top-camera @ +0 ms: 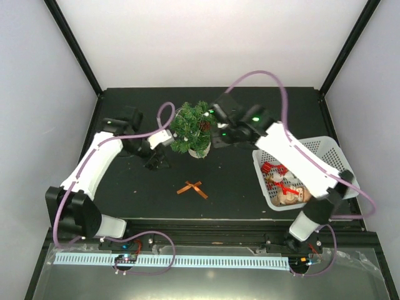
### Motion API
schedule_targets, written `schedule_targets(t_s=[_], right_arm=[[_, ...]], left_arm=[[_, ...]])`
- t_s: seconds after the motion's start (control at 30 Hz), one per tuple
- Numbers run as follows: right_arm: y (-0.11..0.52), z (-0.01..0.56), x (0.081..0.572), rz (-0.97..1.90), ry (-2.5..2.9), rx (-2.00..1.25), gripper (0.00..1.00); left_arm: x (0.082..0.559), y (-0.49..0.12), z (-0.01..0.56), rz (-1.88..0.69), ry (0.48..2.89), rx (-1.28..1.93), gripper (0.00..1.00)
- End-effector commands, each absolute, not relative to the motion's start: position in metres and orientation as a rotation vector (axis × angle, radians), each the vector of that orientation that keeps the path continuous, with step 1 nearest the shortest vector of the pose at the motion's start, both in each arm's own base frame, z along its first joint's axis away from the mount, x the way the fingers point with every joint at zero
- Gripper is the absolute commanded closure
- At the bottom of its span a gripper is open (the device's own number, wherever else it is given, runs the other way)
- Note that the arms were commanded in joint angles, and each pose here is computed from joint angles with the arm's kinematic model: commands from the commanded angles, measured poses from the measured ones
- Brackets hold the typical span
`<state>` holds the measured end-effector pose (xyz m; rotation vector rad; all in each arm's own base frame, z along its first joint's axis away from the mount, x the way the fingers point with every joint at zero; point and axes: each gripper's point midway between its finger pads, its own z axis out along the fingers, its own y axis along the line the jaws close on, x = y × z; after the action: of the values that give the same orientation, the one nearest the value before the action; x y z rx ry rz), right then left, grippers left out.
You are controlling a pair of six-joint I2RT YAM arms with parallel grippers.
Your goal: Decorate the small christmas tree
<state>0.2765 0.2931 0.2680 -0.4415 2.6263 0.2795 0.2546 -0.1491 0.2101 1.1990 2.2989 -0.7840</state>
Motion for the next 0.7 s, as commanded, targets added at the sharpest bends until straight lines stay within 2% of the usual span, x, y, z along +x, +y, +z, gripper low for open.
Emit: schedule_targets(t_s=[0.0,0.13,0.27,0.53,0.67], right_arm=[[0.248,0.315,0.282,0.374,2.465,-0.198,0.81],[0.226,0.31,0.267,0.345,2.478,-0.145,0.79],[0.212,0.3,0.258,0.368,2.477,-0.082,0.78],[0.188,0.292,0.246,0.387,2.49,0.011,0.77],[0.182,0.288,0.24,0.392,2.493,0.044,0.77]], left_arm=[[0.236,-0.145,0.162,-0.721,2.453,1.367,0.33],[0.229,-0.155,0.135,-0.786,2.56,1.336,0.32],[0.233,-0.174,0.114,-0.677,2.586,1.279,0.31],[0.222,-0.196,0.084,-0.517,2.426,1.407,0.31],[0.224,-0.202,0.064,-0.468,2.439,1.441,0.32]])
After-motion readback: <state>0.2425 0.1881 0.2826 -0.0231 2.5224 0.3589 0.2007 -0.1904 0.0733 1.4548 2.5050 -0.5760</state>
